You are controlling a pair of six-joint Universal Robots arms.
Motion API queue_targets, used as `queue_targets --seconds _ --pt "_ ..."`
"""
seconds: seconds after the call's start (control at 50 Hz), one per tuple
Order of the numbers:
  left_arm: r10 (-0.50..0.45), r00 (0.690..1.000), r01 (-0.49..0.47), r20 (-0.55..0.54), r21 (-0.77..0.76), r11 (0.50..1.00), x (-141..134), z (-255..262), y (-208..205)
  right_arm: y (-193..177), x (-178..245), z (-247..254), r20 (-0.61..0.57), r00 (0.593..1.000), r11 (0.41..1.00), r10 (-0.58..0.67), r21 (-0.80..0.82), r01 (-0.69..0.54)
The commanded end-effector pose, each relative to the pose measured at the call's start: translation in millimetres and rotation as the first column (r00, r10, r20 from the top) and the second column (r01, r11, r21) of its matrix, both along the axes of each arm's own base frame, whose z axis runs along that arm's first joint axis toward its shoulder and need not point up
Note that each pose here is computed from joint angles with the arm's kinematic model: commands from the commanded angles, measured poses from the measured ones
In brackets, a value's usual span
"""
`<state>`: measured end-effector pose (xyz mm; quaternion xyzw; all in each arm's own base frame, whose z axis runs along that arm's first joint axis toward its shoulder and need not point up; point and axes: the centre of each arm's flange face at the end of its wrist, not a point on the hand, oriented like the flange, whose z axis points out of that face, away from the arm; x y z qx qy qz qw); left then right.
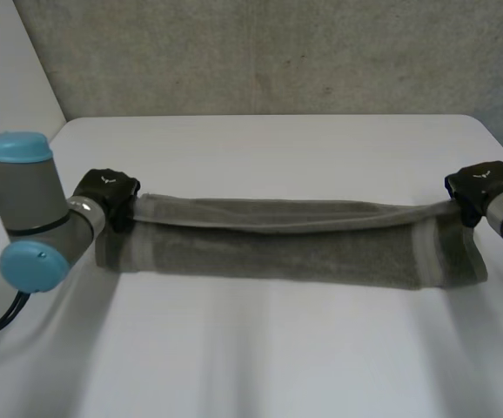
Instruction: Fold the towel.
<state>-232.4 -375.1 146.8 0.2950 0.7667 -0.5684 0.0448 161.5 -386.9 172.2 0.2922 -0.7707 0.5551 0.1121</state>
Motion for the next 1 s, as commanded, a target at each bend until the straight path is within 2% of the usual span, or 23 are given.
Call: queue_targets --seconds 0.02,0.16,0.3,0.4,0.5,0.62,0.68,0.72,0.84,0.88,1.0 --pt "0.018 1.0 -0.018 0.002 -0.048 0.999 -12 -9 -24 -20 15 -8 -0.002 0.999 0.998 -0.044 -0.053 0.044" --pt "-0.022 1.0 0.022 0.006 -0.054 0.998 -31 -16 -23 -27 20 -21 -0.037 0.992 0.992 -0.118 -0.056 0.116" --pt "-0.02 1.0 0.02 0.0 -0.056 0.998 -31 -9 -21 -26 19 -20 -0.024 0.991 0.99 -0.131 -0.061 0.13" --pt "-0.007 0.999 0.004 -0.047 -0.072 0.997 -30 13 -18 -19 18 3 0.005 0.993 0.987 -0.119 -0.108 0.119" --pt "0.007 0.989 -0.022 -0.146 -0.097 0.995 -22 51 -7 2 16 46 0.037 0.996 0.977 -0.08 -0.196 0.086" --pt "-0.013 0.987 -0.006 -0.159 -0.116 0.993 -19 69 9 23 14 65 0.034 0.997 0.974 -0.07 -0.212 0.076" --pt "-0.042 0.986 0.025 -0.162 -0.102 0.994 -18 69 20 37 14 62 0.005 0.999 0.984 -0.052 -0.171 0.052" --pt "-0.088 0.984 0.078 -0.156 -0.065 0.995 -22 61 32 53 16 50 -0.028 1.0 0.996 0.0 -0.086 -0.003" --pt "-0.162 0.975 0.164 -0.154 0.003 0.986 -28 44 48 71 22 32 -0.046 0.994 0.995 0.099 0.017 -0.098" --pt "-0.235 0.964 0.24 -0.124 0.028 0.97 -31 35 57 79 26 26 -0.042 0.988 0.987 0.152 0.062 -0.149" --pt "-0.338 0.94 0.34 -0.039 0.056 0.939 -34 27 64 85 30 26 -0.017 0.979 0.971 0.204 0.132 -0.2"
